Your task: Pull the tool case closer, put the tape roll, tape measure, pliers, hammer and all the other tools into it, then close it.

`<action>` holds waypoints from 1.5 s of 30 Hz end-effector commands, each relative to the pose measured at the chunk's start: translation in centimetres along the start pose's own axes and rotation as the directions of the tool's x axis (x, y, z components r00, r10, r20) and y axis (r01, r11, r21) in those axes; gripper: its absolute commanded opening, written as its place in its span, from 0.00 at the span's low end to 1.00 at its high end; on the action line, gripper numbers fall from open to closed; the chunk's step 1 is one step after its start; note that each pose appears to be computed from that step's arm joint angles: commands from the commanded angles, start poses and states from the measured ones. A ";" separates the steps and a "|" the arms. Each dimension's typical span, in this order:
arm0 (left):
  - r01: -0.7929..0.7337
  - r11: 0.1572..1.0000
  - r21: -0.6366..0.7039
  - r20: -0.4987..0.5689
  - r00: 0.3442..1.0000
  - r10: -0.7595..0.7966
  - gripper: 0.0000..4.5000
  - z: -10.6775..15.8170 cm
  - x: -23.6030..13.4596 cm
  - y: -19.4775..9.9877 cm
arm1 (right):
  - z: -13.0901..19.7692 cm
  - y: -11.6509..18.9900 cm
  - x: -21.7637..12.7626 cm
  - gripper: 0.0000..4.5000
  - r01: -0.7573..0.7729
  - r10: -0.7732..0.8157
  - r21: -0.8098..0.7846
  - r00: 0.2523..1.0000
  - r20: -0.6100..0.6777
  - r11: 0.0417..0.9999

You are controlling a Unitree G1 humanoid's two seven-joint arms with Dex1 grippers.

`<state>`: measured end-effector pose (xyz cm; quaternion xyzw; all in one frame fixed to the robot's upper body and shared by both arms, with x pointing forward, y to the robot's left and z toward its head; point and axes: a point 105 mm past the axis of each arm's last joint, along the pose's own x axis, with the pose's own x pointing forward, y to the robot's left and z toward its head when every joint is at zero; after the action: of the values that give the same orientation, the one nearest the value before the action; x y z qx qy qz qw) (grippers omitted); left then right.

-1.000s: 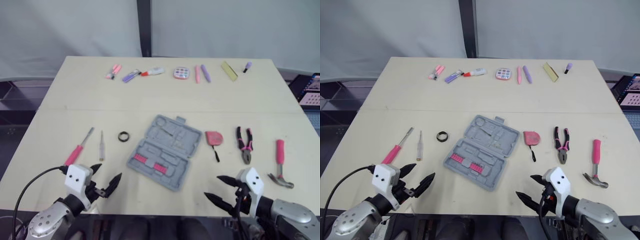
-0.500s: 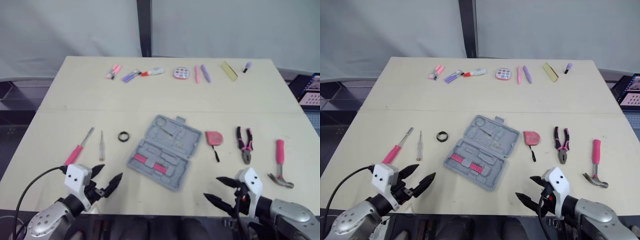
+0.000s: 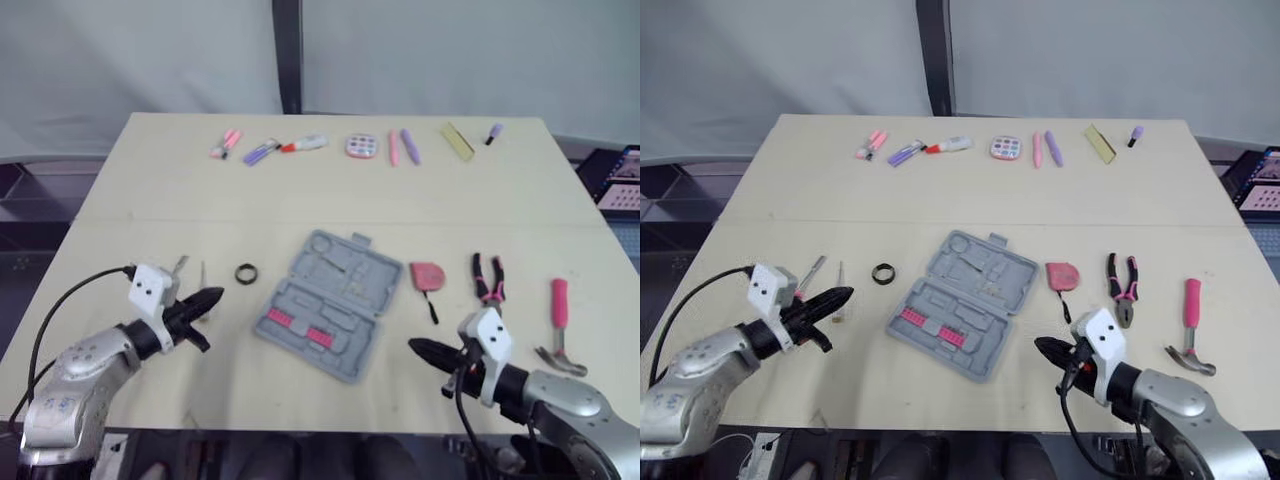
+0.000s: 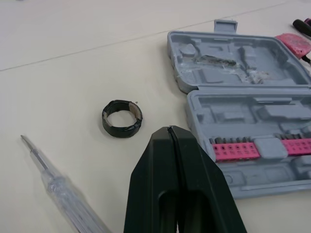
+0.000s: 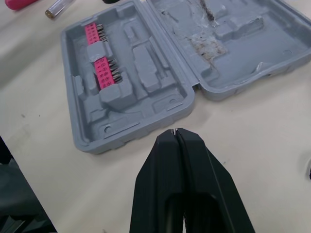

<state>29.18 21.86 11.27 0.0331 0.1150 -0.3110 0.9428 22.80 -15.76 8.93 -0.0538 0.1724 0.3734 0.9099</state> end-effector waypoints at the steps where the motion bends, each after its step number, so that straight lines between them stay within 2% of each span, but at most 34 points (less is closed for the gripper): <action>1: 0.052 0.999 0.012 -0.020 0.998 -0.051 0.00 0.4 0.6 0.9 | 0.1 -0.2 0.3 0.01 0.012 -0.012 0.002 1.000 -0.004 1.000; 4: 0.059 0.995 0.086 -0.017 0.998 -0.058 0.00 1.9 3.0 3.0 | 0.2 -0.7 1.0 0.01 0.032 -0.032 -0.001 0.999 -0.004 0.999; 7: 0.096 0.989 0.115 -0.031 0.995 -0.093 0.00 2.5 5.3 3.7 | -0.1 -0.9 1.8 0.01 0.036 -0.036 0.004 0.999 -0.015 0.999; 12: 0.138 0.982 0.133 -0.043 0.990 -0.133 0.00 3.0 7.9 4.1 | -0.1 -1.2 2.8 0.01 0.045 -0.045 -0.001 0.999 -0.024 0.999; 17: 0.222 0.961 0.167 -0.085 0.974 -0.211 0.00 2.8 9.7 3.1 | 0.0 -2.3 3.3 0.01 0.080 -0.081 -0.014 0.996 -0.027 0.997; 22: 0.237 0.954 0.183 -0.106 0.970 -0.220 0.00 2.6 10.6 3.0 | 0.0 -2.8 3.7 0.01 0.102 -0.103 -0.028 0.994 -0.035 0.994; 34: 0.336 0.925 0.175 -0.226 0.928 -0.295 0.00 0.0 11.5 1.8 | 0.1 -2.6 5.0 0.01 0.088 -0.090 -0.035 0.995 -0.036 0.995; 45: 0.386 0.903 0.190 -0.273 0.904 -0.329 0.00 -0.4 12.8 0.6 | -0.1 -2.5 5.7 0.01 0.088 -0.089 -0.042 0.995 -0.047 0.995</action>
<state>39.19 15.14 6.97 0.1484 0.2018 -0.4789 0.8414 28.15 -13.96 6.38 -0.0835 0.1950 0.3371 0.9173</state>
